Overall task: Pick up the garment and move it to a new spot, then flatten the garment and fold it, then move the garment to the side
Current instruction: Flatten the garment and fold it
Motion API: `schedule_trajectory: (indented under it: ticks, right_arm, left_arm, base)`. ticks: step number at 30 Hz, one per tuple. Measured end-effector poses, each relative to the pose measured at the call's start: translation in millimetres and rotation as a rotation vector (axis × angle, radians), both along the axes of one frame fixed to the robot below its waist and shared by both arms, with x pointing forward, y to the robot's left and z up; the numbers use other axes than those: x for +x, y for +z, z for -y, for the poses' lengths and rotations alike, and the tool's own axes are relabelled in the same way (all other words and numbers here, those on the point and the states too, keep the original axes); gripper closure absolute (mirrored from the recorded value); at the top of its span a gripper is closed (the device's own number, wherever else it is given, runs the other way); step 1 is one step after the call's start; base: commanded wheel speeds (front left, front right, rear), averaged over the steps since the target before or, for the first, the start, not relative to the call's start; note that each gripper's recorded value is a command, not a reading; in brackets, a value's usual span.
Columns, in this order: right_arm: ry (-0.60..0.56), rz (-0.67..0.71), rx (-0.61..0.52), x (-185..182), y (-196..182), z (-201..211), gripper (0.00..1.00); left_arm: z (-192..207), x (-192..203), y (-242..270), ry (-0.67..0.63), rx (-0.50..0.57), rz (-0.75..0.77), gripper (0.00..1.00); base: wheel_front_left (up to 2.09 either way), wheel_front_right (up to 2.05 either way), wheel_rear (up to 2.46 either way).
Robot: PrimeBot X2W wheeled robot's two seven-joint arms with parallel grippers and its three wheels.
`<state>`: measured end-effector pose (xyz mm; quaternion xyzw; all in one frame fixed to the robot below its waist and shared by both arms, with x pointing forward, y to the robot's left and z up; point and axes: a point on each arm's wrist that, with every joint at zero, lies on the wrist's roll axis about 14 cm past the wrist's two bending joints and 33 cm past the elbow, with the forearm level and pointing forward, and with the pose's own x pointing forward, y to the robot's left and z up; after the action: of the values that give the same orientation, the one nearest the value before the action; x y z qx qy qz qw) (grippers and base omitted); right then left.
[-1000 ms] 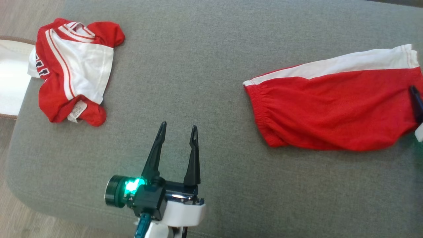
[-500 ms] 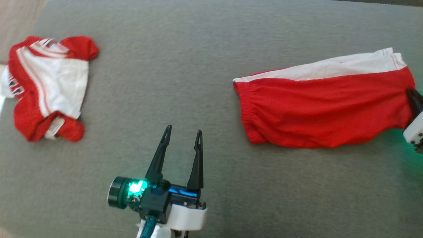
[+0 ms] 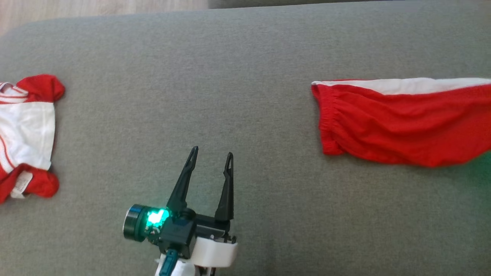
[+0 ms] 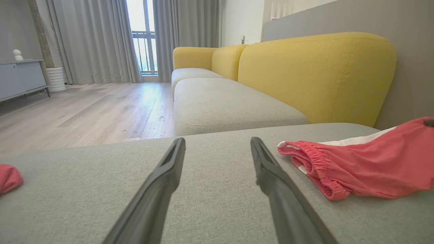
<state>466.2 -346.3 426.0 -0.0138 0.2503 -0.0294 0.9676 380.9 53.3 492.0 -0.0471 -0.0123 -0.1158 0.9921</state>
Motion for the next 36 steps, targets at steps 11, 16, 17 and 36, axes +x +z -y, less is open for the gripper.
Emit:
schedule_trajectory:
  ticks: [11,16,17,36]
  right_arm:
    - [0.255,0.214,0.015,35,62,-82,1.0]
    - [0.444,0.246,0.045,38,76,-155,1.0]
    - [0.483,0.241,0.05,37,77,-170,1.0]
    - [0.673,0.326,0.12,28,117,-248,0.0]
  left_arm:
    - [-1,-9,7,-0.004,0.004,0.019,0.0]
    - [-8,-20,7,0.016,0.007,0.015,0.0]
    - [-10,-21,9,0.023,0.008,0.02,0.0]
    - [-25,-29,7,0.077,0.004,0.007,0.0]
  base:
    - [0.0,0.0,0.0]
    - [0.0,0.0,0.0]
    - [0.0,0.0,0.0]
    - [0.0,0.0,0.0]
